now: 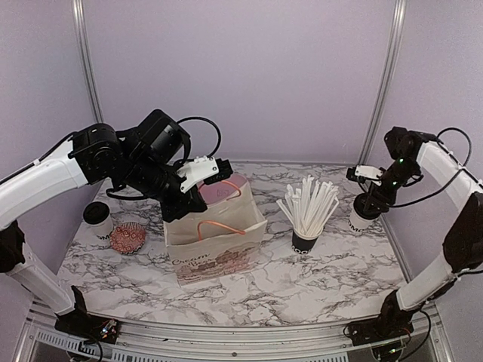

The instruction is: Pack the takeout coffee

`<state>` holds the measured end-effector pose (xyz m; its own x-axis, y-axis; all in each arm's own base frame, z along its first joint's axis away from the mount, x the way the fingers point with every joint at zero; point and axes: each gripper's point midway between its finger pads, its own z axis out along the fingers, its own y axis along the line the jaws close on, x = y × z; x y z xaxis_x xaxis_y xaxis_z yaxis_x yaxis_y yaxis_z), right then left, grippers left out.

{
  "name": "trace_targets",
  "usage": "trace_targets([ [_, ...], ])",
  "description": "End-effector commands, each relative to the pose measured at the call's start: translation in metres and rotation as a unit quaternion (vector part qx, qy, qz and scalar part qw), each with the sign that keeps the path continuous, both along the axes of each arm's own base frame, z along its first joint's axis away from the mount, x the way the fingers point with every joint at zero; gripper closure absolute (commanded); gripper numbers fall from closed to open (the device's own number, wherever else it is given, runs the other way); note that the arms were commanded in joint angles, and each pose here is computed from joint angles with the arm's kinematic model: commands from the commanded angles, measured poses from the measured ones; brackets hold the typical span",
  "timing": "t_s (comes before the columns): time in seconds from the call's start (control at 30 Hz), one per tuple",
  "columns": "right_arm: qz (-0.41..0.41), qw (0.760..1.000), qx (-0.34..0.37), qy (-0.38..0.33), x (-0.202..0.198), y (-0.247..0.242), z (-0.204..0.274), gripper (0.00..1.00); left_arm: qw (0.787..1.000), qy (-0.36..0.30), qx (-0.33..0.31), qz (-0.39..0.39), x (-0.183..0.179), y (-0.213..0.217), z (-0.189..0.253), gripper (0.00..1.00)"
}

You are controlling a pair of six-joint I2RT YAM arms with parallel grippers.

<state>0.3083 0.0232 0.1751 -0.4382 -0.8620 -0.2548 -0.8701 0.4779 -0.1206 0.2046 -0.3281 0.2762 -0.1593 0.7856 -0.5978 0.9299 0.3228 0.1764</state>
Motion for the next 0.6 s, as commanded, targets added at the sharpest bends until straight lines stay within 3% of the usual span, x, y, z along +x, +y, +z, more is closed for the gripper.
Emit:
trace_targets([
  [0.0, -0.049, 0.986, 0.056, -0.148, 0.016, 0.009, 0.096, 0.52, 0.999, 0.023, -0.007, -0.036, -0.009, -0.008, -0.004, 1.0],
  [0.23, 0.061, 0.919, 0.248, -0.301, -0.028, 0.084, 0.245, 0.51, 0.998, 0.028, -0.019, -0.053, -0.011, -0.018, 0.002, 1.0],
  [0.37, 0.172, 0.873, 0.35, -0.293, -0.069, 0.138, 0.279, 0.49, 0.998, 0.03, -0.015, -0.051, -0.007, -0.023, 0.002, 1.0],
  [0.57, 0.296, 0.839, 0.391, -0.235, -0.111, 0.198, 0.281, 0.5, 0.999, 0.024, -0.007, -0.023, 0.004, -0.024, 0.005, 1.0],
])
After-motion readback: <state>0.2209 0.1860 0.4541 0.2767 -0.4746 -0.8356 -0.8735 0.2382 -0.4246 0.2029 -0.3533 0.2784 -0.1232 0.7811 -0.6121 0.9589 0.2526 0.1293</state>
